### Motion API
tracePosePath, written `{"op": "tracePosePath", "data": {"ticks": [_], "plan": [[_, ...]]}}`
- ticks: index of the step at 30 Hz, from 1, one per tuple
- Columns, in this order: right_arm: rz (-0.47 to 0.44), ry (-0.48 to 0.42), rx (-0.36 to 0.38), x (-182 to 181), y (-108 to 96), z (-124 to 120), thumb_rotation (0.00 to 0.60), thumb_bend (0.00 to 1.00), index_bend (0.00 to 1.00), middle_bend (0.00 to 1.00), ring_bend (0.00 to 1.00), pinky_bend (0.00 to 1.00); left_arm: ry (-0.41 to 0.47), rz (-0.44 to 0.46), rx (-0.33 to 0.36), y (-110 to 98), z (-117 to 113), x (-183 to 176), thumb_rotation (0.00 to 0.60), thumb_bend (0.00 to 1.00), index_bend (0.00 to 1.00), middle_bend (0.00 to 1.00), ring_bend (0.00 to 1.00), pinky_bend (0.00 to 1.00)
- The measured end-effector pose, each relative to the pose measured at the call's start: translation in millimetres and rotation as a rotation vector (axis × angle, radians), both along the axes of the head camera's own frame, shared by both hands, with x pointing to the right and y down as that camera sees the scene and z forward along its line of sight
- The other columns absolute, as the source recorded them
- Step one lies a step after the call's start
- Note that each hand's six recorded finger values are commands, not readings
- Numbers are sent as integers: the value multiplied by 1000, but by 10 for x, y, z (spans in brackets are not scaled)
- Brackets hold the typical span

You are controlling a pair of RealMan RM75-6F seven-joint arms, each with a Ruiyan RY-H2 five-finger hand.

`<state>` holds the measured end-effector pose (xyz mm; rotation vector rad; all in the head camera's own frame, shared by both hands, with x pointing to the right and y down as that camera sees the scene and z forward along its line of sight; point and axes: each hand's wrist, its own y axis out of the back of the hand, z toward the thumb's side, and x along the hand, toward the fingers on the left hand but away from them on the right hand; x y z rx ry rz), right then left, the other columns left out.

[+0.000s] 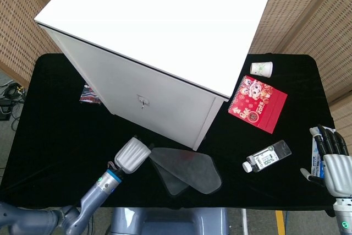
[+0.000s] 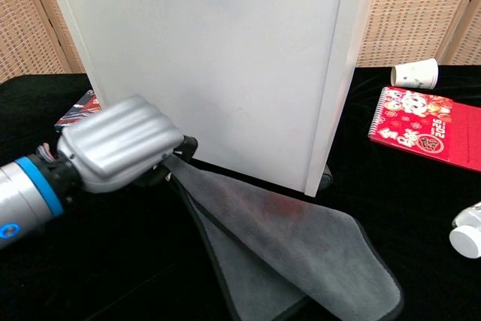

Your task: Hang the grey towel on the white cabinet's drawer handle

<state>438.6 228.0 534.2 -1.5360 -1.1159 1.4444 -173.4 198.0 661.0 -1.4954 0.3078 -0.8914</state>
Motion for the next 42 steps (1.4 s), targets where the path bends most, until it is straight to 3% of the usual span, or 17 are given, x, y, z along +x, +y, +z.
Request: {"op": "tracePosePath", "data": {"ticks": [12, 21, 31, 42], "plan": [[-9, 9, -4, -46, 16, 36, 600, 86, 0, 0, 0, 0, 119, 215, 360, -344, -687, -630, 600, 589, 803, 868, 777, 741], [-11, 12, -5, -57, 20, 48, 600, 86, 0, 0, 0, 0, 156, 352, 517, -539, -941, -770, 600, 561, 807, 868, 777, 721], [-14, 12, -7, -64, 21, 60, 600, 86, 0, 0, 0, 0, 175, 450, 625, -660, -1132, -515, 600, 397, 806, 868, 763, 685], [-9, 2, 6, -44, 13, 24, 600, 86, 0, 0, 0, 0, 116, 549, 625, -637, -1238, -262, 600, 355, 806, 865, 753, 662]]}}
